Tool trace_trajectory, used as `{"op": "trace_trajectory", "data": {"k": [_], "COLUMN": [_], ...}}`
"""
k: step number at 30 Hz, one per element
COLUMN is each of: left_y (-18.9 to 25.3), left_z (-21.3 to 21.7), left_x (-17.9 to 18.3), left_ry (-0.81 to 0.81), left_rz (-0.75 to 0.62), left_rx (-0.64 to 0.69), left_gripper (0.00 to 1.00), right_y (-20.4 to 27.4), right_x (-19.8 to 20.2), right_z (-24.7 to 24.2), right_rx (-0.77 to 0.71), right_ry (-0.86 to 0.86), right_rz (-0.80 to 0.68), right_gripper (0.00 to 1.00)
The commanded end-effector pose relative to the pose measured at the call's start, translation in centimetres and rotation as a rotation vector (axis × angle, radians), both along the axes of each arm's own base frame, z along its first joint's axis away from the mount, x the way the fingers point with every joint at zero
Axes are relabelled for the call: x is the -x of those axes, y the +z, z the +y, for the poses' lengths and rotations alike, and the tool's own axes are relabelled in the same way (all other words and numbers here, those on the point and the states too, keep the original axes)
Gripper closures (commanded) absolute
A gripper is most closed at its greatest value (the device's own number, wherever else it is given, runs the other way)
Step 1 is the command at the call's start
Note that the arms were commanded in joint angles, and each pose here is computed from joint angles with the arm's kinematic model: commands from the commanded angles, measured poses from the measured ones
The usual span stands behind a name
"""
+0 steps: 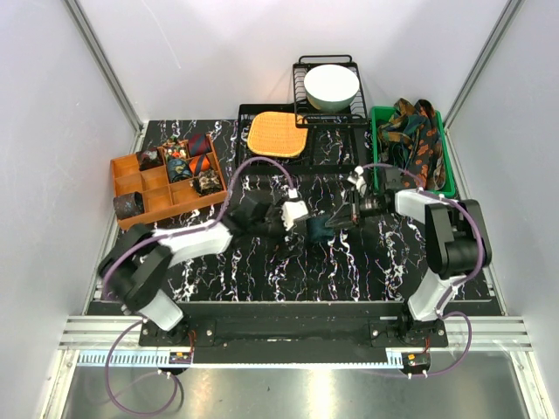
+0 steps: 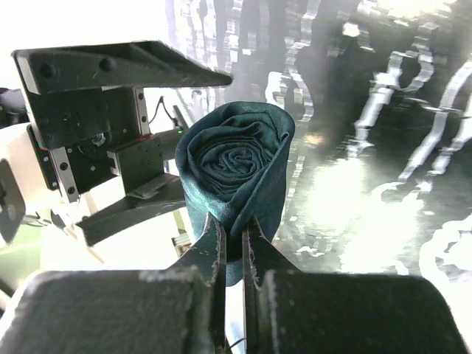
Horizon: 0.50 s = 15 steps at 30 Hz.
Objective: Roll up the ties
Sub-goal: Pick up the tie at the center of the board, then place the tie in the storage box.
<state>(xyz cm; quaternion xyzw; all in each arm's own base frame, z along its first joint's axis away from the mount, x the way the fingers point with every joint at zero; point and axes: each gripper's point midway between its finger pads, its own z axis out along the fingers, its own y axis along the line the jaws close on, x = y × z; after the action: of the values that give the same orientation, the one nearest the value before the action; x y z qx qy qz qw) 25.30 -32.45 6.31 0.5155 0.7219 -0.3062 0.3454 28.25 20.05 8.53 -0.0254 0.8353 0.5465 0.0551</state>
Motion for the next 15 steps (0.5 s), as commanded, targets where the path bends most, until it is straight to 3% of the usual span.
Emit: {"op": "trace_trajectory", "data": {"k": [1,5,6,8,10,12,14,15], "left_y": [8.6,13.7,13.9,16.9,16.7,18.4,20.4,20.7], "left_z": [0.1,1.9,2.4,2.7,3.6,4.6,5.5,5.8], "left_x": [-0.8,-0.2,0.3,1.6,3.9,5.1,5.2,5.6], "left_ry": [0.037,0.122,0.145,0.076,-0.019,-0.069,-0.04,0.007], "left_rz": [-0.202,-0.219,-0.16,-0.135,-0.083,-0.138,-0.138,-0.036], "left_rx": [0.235,0.339,0.328,0.352,0.297,0.299,0.333,0.348], "left_gripper": [0.01,0.01,0.01,0.01,0.01,0.01,0.01,0.01], "right_y": [5.0,8.8,10.0,11.7,13.6,15.2,16.3,17.1], "right_x": [0.9,1.4,1.7,1.8,2.3,2.9,3.5,3.8], "right_z": [0.5,0.7,0.7,0.8,1.0,0.9,1.1,1.0], "right_rx": [-0.082,-0.137,-0.155,-0.172,-0.203,-0.23,-0.246,-0.25], "right_ry": [0.03,0.029,0.036,0.033,0.053,0.068,0.084,0.088], "right_rz": [-0.081,-0.103,-0.124,-0.132,-0.163,-0.186,-0.202,-0.23], "right_gripper": [1.0,1.0,1.0,1.0,1.0,1.0,1.0,1.0]}}
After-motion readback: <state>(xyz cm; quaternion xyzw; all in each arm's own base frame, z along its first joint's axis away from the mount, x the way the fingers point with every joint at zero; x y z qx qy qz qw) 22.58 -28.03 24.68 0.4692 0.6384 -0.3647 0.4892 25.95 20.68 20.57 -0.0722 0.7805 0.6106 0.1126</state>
